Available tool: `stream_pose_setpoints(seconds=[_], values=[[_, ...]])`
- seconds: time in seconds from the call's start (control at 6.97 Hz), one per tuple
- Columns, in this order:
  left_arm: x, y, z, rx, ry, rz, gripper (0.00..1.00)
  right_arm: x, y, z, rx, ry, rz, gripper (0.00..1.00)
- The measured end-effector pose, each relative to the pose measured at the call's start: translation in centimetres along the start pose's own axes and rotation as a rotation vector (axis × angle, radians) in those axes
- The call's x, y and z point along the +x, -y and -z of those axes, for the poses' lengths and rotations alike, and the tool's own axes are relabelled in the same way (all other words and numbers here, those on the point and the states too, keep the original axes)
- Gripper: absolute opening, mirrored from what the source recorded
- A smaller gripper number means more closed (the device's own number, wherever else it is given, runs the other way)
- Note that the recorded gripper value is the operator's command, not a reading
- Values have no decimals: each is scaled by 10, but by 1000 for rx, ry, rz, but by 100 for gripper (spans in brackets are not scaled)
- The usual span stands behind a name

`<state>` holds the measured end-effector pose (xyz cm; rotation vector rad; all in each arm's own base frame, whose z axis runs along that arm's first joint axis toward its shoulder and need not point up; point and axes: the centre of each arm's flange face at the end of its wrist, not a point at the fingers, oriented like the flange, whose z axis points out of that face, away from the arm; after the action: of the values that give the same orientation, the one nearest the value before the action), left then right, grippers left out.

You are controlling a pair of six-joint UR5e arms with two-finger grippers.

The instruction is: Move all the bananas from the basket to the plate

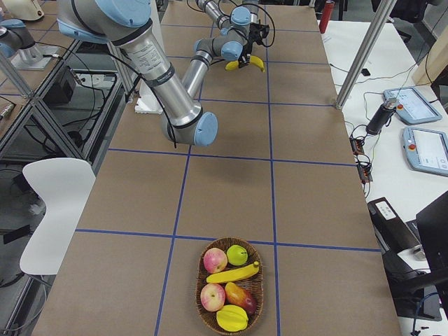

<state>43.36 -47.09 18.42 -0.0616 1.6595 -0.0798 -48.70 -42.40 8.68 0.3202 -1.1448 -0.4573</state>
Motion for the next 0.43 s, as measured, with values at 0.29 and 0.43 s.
stream_pose_setpoints(seconds=[0.29, 0.43], values=[[-3, 1, 0, 0, 5, 4, 0, 2, -2, 1, -3, 3, -1, 99], [-4, 2, -1, 0, 8, 6, 0, 5, -7, 5, -4, 8, 1, 99]])
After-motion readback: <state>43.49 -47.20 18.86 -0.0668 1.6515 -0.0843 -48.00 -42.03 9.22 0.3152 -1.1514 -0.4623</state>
